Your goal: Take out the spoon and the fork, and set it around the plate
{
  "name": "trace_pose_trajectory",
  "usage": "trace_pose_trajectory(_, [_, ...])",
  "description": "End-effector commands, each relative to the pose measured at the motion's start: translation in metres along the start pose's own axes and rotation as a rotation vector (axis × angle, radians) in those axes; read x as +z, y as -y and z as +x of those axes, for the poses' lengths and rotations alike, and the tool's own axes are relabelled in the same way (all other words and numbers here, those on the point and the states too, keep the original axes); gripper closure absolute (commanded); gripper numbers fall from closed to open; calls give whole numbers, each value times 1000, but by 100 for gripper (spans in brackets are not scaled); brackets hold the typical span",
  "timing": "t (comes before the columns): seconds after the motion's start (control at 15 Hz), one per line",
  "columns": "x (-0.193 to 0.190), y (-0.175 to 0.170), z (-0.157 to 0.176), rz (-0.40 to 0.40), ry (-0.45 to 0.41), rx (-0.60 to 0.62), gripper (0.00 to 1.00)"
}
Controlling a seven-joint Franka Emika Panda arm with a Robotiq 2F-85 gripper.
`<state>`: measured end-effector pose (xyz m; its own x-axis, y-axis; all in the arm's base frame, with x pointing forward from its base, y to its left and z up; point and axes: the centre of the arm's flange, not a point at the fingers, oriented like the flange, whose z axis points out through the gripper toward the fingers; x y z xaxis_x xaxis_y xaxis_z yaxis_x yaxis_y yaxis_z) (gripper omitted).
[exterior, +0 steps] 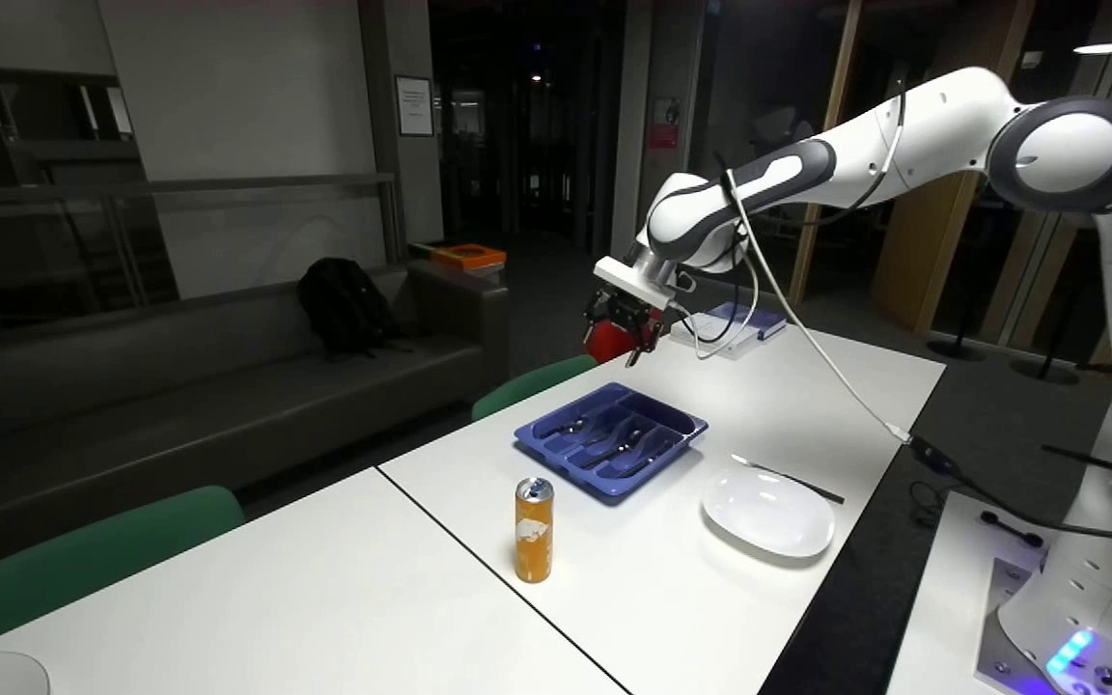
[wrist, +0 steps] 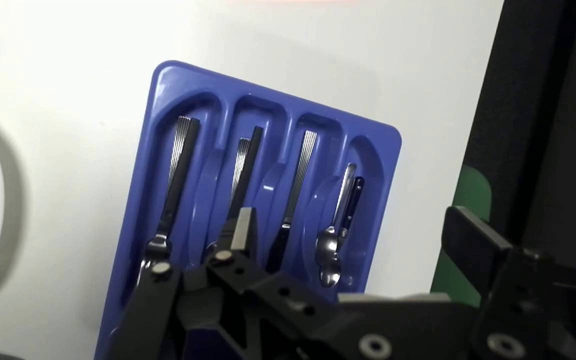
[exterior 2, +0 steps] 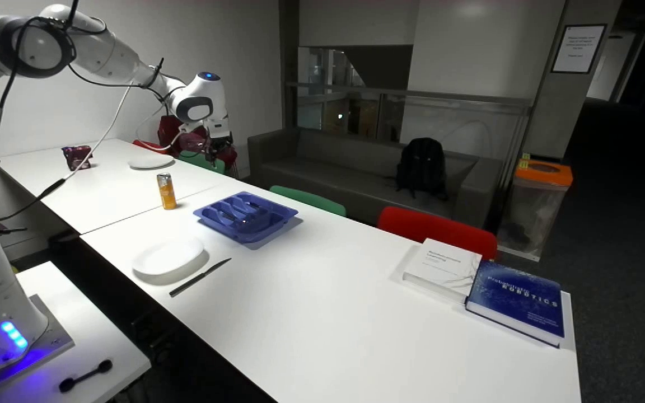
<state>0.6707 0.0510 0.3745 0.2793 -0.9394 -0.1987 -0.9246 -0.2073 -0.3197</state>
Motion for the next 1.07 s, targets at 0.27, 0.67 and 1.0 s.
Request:
trace_pose_trajectory(0.27, [56,5,17,-85,3,88,0])
trace_pose_trajectory(0.67, [61,-3,22,-66,-3,70,0])
trace_pose_trajectory(1.0, [62,0,28,-67,-72,201,0])
